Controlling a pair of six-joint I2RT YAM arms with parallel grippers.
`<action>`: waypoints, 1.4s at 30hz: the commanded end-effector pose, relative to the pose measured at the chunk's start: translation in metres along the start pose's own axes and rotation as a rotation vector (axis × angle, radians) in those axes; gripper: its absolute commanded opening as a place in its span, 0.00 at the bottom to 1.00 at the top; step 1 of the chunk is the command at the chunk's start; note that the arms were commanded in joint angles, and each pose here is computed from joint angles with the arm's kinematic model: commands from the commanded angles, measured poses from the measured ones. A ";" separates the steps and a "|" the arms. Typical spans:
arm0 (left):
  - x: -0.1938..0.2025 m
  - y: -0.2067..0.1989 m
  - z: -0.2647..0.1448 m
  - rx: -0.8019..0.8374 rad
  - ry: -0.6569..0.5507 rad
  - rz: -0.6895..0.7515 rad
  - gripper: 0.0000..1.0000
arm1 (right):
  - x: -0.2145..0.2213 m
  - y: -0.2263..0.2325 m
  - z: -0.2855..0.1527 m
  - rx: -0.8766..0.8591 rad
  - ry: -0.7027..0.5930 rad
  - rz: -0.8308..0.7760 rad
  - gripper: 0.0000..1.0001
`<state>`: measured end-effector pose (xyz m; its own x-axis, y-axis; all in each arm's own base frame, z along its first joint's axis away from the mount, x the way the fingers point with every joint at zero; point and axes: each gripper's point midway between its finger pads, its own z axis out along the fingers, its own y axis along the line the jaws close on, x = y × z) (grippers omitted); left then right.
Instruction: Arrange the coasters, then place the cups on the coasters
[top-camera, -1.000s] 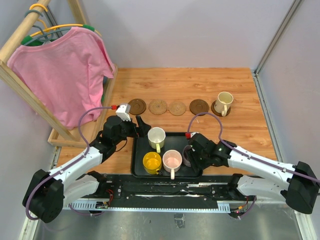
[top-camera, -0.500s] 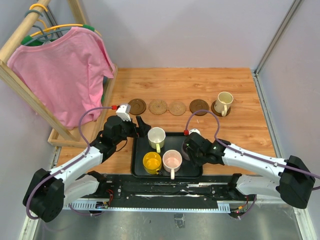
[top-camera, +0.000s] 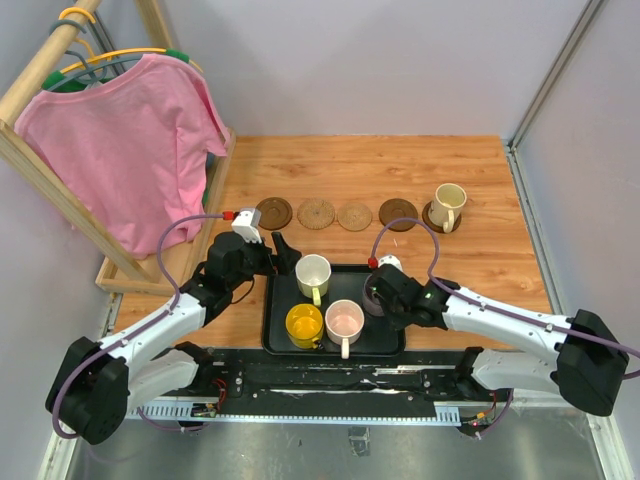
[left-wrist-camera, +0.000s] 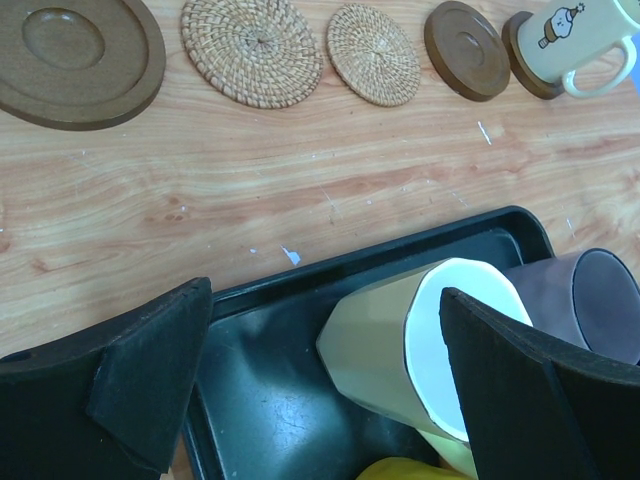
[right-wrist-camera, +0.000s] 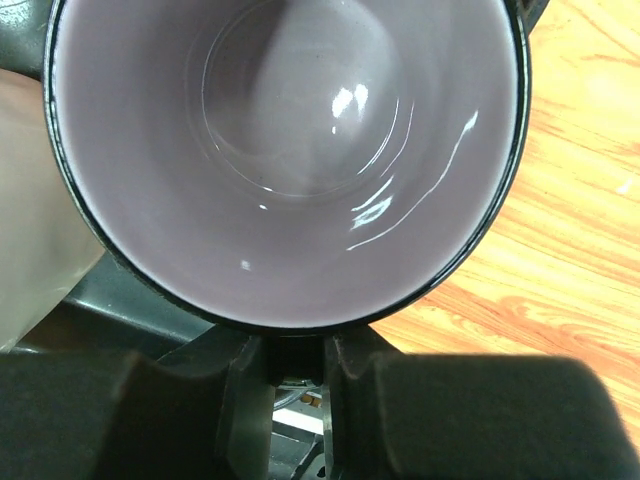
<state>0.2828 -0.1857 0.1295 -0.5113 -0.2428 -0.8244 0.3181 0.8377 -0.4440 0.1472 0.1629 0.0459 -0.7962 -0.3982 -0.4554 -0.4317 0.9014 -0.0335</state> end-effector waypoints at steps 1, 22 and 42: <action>0.000 -0.001 0.000 0.004 -0.011 0.019 1.00 | -0.011 -0.002 -0.005 0.020 -0.062 0.004 0.01; -0.013 0.001 -0.008 -0.018 -0.061 0.035 1.00 | -0.114 -0.038 -0.061 0.246 -0.322 0.049 0.01; -0.028 0.001 0.007 -0.046 -0.062 0.067 1.00 | -0.220 -0.148 -0.001 0.295 -0.227 0.324 0.01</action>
<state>0.2935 -0.1756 0.1321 -0.4775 -0.2159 -0.8517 0.2857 0.8785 -0.3829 0.3511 0.1222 0.1372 -0.7793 -0.1229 -0.6145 -0.0424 0.9887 -0.1439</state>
